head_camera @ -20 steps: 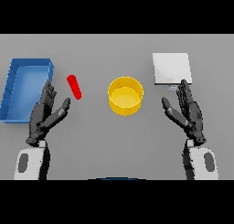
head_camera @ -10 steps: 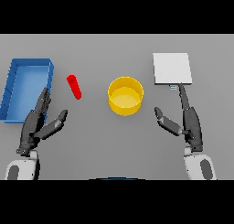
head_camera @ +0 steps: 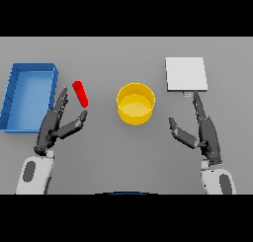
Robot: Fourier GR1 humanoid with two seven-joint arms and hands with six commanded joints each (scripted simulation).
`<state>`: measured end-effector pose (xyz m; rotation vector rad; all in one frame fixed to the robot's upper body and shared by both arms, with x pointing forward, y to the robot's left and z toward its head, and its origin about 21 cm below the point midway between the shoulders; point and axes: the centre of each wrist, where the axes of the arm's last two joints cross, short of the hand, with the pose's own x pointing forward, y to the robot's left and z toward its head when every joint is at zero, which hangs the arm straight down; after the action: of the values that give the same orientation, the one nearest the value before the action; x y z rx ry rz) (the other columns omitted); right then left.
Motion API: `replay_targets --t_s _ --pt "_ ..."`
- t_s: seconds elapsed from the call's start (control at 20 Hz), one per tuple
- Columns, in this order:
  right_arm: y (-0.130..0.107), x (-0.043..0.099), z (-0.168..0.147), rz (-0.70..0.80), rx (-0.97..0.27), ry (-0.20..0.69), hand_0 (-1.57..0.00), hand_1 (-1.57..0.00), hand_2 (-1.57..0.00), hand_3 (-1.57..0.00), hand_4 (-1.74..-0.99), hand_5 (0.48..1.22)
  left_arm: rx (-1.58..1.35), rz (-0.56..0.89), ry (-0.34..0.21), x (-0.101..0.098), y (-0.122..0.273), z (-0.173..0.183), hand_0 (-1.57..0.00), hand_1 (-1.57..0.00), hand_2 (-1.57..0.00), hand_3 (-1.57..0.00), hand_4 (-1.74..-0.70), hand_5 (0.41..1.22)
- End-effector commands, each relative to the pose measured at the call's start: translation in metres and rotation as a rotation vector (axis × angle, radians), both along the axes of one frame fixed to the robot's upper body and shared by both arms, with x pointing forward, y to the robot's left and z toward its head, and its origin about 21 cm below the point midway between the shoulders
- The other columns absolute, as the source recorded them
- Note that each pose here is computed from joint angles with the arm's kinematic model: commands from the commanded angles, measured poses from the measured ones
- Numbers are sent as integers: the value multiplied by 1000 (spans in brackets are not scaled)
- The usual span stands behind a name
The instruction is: Pick up the red beaker and tilt it to pour out 1 green nut into yellow bowl. Pick up the yellow bowl and place it on the metallic measuring scale.
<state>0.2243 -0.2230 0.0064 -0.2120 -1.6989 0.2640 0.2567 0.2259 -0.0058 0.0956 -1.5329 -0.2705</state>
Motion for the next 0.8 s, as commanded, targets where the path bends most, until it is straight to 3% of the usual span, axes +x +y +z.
replay_targets --t_s 0.0,0.15,0.3,0.75 --pt "-2 3 2 -3 3 6 1 1 1 1 -1260 633 8 3 -8 7 0 -2 1 1 1 1 -1227 629" --pt "-3 2 3 6 22 1 1 1 1 1 -1280 634 17 3 6 21 -1 -11 1 1 1 1 -1248 650" --pt "1 3 0 3 5 5 1 1 1 1 -1274 635 19 2 -12 41 0 -8 1 1 1 1 -1267 673" --pt "-1 2 0 -7 7 8 1 1 1 1 -1267 644 38 -23 12 73 -16 -13 1 1 1 1 -1293 686"
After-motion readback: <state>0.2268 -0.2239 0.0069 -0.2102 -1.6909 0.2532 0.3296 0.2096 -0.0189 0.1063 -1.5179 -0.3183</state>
